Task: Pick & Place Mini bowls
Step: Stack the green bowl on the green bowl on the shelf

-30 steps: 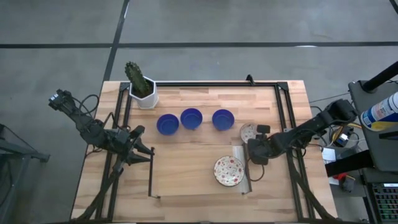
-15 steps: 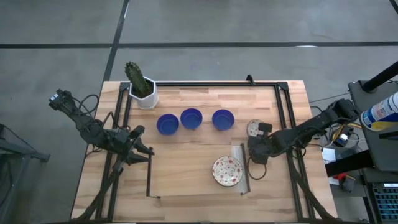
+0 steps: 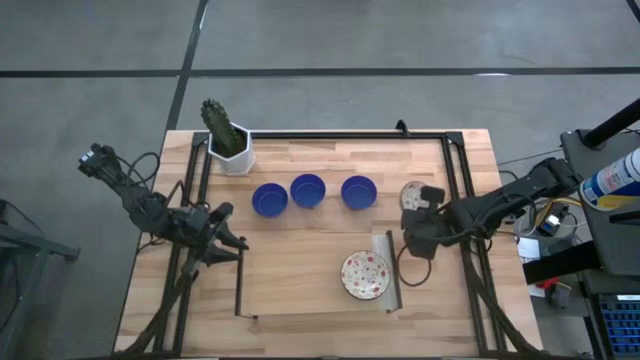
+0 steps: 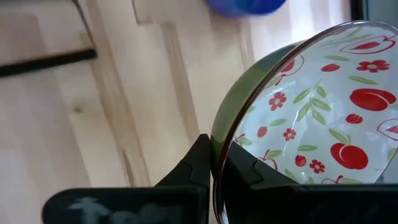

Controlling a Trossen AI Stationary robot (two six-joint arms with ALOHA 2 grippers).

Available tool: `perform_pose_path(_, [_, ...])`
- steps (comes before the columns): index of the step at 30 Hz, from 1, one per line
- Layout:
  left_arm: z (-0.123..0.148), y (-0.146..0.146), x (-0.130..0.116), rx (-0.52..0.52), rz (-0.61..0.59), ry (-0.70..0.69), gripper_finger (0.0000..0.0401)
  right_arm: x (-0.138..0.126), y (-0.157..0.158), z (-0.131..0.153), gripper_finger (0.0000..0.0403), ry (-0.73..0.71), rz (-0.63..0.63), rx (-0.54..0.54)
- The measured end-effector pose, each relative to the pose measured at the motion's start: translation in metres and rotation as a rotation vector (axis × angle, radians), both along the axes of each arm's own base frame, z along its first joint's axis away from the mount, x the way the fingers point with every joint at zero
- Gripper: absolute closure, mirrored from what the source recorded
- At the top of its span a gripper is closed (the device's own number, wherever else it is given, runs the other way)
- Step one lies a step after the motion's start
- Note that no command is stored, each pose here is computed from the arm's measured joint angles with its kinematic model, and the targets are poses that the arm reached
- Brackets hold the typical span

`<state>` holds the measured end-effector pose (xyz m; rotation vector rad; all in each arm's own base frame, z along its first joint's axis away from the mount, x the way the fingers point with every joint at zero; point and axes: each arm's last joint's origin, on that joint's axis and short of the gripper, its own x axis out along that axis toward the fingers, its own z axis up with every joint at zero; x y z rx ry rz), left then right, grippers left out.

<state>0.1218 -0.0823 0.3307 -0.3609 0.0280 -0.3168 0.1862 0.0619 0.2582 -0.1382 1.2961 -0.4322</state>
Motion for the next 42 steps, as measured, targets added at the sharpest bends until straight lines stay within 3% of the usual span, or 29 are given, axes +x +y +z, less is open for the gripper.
perform_pose_path(7, [-0.003, -0.002, 0.002, -0.025, -0.001, 0.024, 0.0293, 0.009, 0.013, 0.048, 0.0392, -0.105, 0.12, 0.027])
perform_pose_path(17, [-0.005, -0.005, 0.006, -0.043, -0.001, 0.049, 0.0293, 0.03, 0.041, 0.101, 0.0392, -0.194, 0.337, -0.05])
perform_pose_path(27, [-0.005, -0.004, 0.006, -0.049, 0.012, 0.047, 0.0293, 0.07, 0.097, 0.107, 0.0392, -0.095, 0.619, -0.139])
perform_pose_path(35, [-0.005, -0.004, 0.006, -0.048, 0.014, 0.048, 0.0293, 0.084, 0.133, 0.123, 0.0392, -0.063, 0.688, -0.08])
perform_pose_path(42, [-0.007, -0.005, 0.007, -0.043, 0.015, 0.054, 0.0293, 0.098, 0.151, 0.11, 0.0392, 0.034, 0.715, -0.018])
